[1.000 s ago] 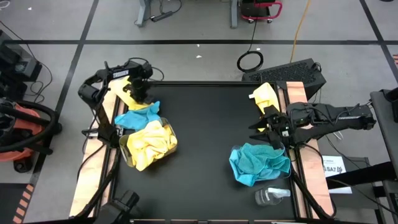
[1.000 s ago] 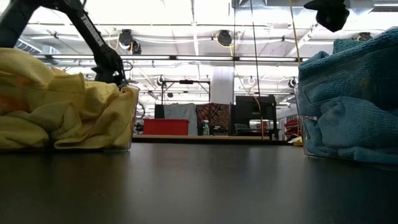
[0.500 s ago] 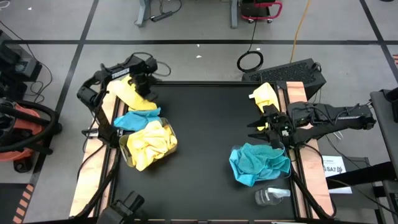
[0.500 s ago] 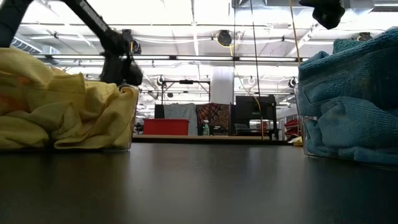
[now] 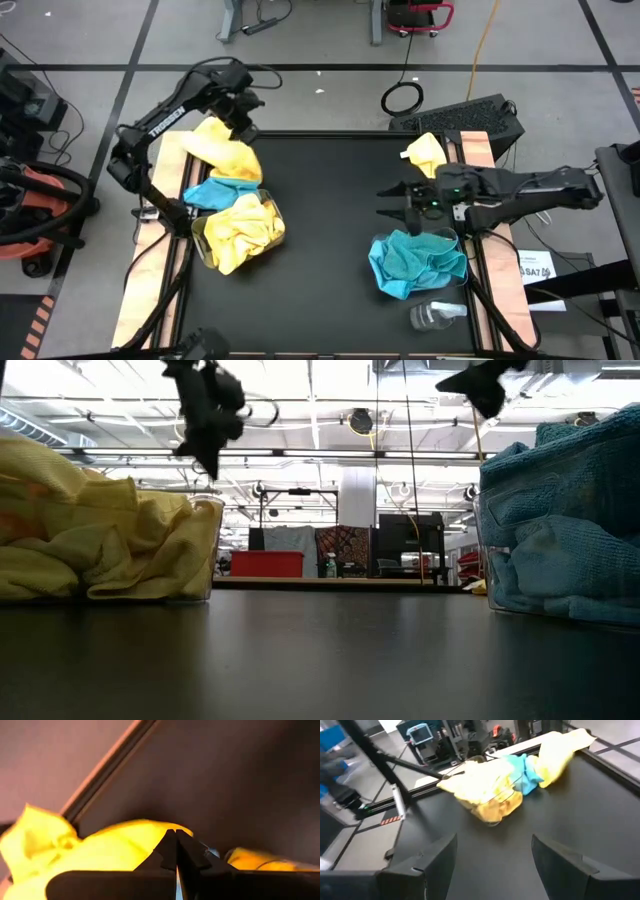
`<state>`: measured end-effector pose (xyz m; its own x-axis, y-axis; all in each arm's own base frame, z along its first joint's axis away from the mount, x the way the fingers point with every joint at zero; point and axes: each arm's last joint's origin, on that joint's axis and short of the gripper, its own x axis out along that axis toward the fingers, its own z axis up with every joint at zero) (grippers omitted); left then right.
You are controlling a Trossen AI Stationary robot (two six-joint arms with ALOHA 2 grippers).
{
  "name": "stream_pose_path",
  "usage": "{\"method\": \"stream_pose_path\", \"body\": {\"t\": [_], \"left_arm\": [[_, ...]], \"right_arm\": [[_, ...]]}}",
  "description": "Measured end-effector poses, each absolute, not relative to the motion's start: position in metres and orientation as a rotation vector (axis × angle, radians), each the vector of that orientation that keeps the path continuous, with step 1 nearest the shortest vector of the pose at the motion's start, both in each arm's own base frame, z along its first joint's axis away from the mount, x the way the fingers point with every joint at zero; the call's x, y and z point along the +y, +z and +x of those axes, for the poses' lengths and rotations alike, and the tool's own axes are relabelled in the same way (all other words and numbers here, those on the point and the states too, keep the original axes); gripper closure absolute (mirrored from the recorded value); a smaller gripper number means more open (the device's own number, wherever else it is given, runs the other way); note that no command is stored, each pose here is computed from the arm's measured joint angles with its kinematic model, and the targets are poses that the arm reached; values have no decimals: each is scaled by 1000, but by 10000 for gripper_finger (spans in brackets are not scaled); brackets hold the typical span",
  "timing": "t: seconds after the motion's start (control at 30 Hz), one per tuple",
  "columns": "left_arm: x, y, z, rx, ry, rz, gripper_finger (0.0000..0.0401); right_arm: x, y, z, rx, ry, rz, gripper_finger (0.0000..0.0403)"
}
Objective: Sort microfiber towel by color & place in baskets
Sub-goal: Put the yellow microfiber towel into the left transparent bin
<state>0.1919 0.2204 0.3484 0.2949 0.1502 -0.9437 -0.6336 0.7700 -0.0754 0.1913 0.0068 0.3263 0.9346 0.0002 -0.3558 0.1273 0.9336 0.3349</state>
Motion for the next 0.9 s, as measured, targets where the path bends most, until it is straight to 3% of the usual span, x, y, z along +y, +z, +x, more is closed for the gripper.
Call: {"method": "stream_pose_path", "body": {"t": [0.2,0.37,0.47,0.73,0.9], "left_arm": [[203,390,211,1029,501,-369,401],[196,386,210,1164,570,-284,378],[198,372,210,1227,569,-303,316],[217,307,206,1402,618,-457,86],[232,251,186,1571,672,-642,30]], "right_arm": [[-11,314,227,339,-71,352,154],[-23,303,245,357,-37,392,154],[-25,299,251,363,-14,401,154],[-23,298,251,378,55,408,154],[-22,301,249,366,62,399,154]]}}
